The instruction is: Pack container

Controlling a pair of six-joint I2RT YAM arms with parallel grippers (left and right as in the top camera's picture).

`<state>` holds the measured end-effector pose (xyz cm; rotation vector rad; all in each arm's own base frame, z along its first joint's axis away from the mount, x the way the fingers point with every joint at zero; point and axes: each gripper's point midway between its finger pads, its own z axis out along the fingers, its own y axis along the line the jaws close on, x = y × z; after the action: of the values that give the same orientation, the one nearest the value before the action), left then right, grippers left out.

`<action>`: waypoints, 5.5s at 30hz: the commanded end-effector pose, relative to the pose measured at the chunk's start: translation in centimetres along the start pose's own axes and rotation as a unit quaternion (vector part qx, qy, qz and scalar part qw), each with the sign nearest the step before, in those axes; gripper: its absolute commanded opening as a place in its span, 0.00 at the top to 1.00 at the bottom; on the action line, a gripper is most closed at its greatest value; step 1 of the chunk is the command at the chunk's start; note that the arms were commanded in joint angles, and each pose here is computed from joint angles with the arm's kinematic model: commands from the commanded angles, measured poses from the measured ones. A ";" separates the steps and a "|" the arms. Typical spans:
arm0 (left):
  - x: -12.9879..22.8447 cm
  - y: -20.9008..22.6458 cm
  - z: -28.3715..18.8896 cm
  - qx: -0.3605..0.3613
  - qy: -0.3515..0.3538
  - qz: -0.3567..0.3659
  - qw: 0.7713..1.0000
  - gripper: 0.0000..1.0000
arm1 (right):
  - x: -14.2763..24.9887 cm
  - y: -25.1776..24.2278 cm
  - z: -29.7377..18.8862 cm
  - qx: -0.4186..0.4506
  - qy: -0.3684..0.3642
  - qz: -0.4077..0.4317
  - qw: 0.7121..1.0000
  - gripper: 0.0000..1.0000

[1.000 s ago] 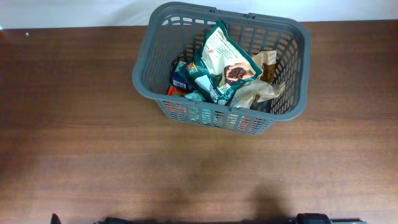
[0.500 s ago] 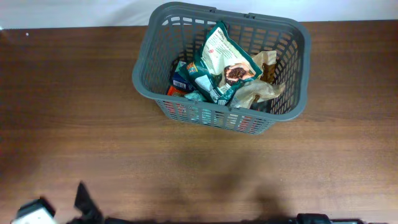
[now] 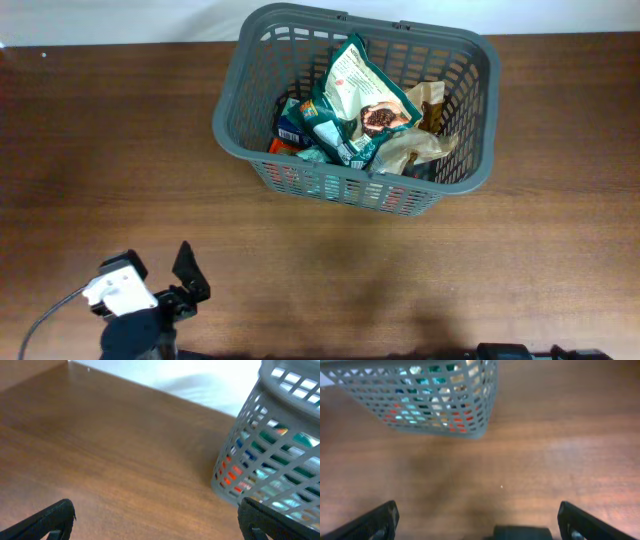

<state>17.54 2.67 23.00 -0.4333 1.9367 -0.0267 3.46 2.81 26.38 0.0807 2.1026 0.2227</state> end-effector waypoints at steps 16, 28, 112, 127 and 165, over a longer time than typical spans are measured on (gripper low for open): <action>2.2 -0.1 2.5 -0.003 0.011 -0.007 1.000 0.01 | -2.3 2.6 7.8 -0.102 -0.023 0.073 0.992 0.01; 2.6 0.0 2.5 -0.005 0.018 -0.004 1.000 0.01 | -0.4 2.0 10.5 -0.105 0.013 0.085 0.991 0.01; 2.6 0.0 2.5 -0.005 0.019 -0.004 1.000 0.01 | -2.0 -4.4 23.3 0.021 -0.226 -0.065 0.972 0.01; 2.6 0.0 2.5 -0.005 0.019 -0.004 1.000 0.01 | -2.0 -4.4 23.3 0.021 -0.226 -0.065 0.972 0.01; -4.9 -1.6 3.5 0.130 -0.355 -0.073 0.923 0.01 | -2.0 -4.4 23.3 0.021 -0.226 -0.065 0.972 0.01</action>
<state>22.17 3.58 27.98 -0.3643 1.0938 -0.2117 24.61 1.04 15.83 0.0264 1.6441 0.0734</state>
